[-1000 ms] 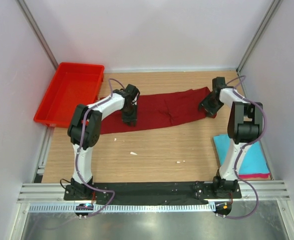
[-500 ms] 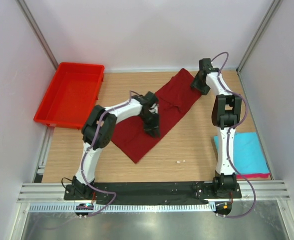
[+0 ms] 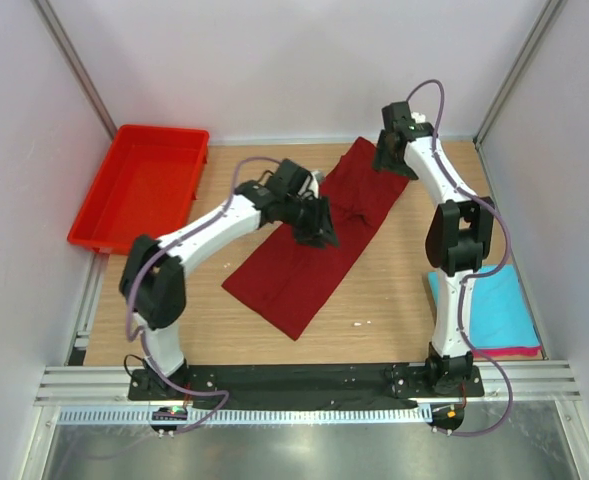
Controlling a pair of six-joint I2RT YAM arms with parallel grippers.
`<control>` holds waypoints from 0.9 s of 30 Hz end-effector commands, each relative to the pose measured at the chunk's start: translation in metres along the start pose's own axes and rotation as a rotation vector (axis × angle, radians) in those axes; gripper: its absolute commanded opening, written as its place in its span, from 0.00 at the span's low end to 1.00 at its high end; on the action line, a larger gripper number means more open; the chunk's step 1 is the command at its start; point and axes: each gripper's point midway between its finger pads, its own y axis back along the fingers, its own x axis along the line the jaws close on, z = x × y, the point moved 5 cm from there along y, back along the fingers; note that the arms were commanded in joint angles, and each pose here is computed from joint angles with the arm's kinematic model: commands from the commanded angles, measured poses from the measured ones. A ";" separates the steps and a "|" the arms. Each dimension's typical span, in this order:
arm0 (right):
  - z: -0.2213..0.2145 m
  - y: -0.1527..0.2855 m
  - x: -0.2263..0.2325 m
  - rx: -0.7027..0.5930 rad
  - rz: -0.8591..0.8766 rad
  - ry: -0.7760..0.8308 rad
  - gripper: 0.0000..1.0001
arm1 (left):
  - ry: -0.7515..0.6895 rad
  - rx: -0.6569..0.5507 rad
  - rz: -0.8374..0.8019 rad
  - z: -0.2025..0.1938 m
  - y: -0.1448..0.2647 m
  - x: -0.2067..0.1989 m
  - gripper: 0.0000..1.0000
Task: Fold and stack the t-shirts
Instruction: Fold the tshirt
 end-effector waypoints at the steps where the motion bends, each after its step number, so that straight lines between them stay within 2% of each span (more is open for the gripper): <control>1: 0.008 0.037 0.022 -0.065 0.079 -0.008 0.80 | -0.102 -0.169 0.152 0.018 0.059 0.021 0.46; 4: 0.003 0.025 0.046 -0.036 0.097 -0.063 0.80 | -0.147 -0.163 0.239 0.026 0.077 0.053 0.49; 5: -0.002 0.013 0.055 -0.018 0.107 -0.073 0.80 | -0.152 -0.159 0.283 0.028 0.077 0.063 0.52; 6: 0.000 0.011 0.065 -0.034 0.123 -0.089 0.80 | -0.172 -0.165 0.322 0.030 0.076 0.070 0.62; 7: -0.001 0.006 0.070 -0.036 0.120 -0.096 0.80 | -0.209 -0.169 0.350 0.032 0.074 0.076 0.63; 11: -0.013 -0.020 0.088 -0.036 0.079 -0.105 0.80 | -0.225 -0.208 0.388 0.042 0.051 0.099 0.65; 14: -0.026 -0.035 0.101 -0.062 0.046 -0.058 0.80 | -0.200 -0.185 0.482 0.043 0.034 0.124 0.65; 17: -0.043 -0.051 0.108 -0.050 0.016 0.007 0.80 | -0.130 -0.104 0.525 0.028 0.013 0.149 0.64; 20: -0.060 -0.066 0.117 -0.016 0.019 0.056 0.80 | -0.031 -0.077 0.526 0.006 0.000 0.165 0.64; 22: -0.071 -0.076 0.126 0.008 0.044 0.104 0.80 | 0.031 -0.096 0.504 -0.001 -0.002 0.166 0.64; 27: -0.080 -0.076 0.163 -0.021 0.134 0.194 0.80 | 0.193 -0.011 0.403 -0.042 -0.022 0.168 0.63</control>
